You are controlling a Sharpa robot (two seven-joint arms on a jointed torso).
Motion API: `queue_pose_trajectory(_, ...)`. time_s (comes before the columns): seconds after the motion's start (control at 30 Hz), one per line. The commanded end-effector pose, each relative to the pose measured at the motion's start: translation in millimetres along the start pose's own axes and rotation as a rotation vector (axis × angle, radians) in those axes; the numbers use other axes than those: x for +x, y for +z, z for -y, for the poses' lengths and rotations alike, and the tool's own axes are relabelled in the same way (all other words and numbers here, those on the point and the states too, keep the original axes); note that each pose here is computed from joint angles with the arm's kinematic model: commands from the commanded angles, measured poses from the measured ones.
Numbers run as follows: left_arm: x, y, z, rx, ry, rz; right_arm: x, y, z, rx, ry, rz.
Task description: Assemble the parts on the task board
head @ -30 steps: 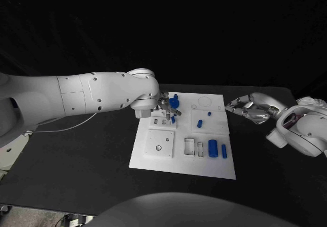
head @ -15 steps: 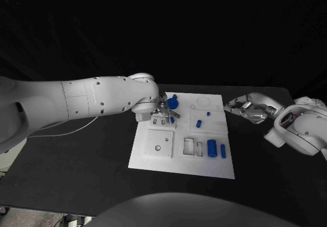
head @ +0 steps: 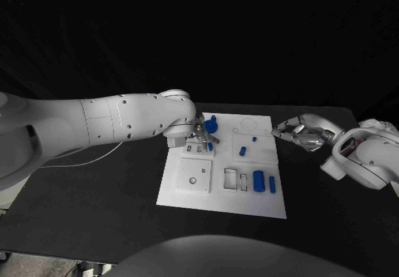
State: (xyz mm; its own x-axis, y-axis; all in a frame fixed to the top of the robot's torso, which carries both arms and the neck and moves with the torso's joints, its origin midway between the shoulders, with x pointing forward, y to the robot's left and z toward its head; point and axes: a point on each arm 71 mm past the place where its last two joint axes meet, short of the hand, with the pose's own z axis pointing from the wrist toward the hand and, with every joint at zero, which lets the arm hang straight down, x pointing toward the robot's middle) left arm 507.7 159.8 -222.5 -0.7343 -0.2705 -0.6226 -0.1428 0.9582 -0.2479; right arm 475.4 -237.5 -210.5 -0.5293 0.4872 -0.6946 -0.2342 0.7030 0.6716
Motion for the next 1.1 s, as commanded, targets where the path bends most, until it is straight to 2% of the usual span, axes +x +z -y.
queue_pose_trajectory(0.03,0.0,1.1,-1.1,-0.053,-0.004,-0.002,2.0,0.0,-0.2,-0.005,0.003,-0.020)
queue_pose_trajectory(0.37,0.5,3.8,4.1,-0.062,0.011,-0.010,2.3,0.4,0.7,0.002,0.002,-0.026)
queue_pose_trajectory(0.7,-2.0,6.5,1.6,-0.082,0.015,-0.013,2.7,0.4,2.1,0.010,0.003,-0.032)
queue_pose_trajectory(1.1,-0.5,7.3,0.2,-0.087,0.024,-0.025,4.0,1.1,3.0,0.016,0.003,-0.039)
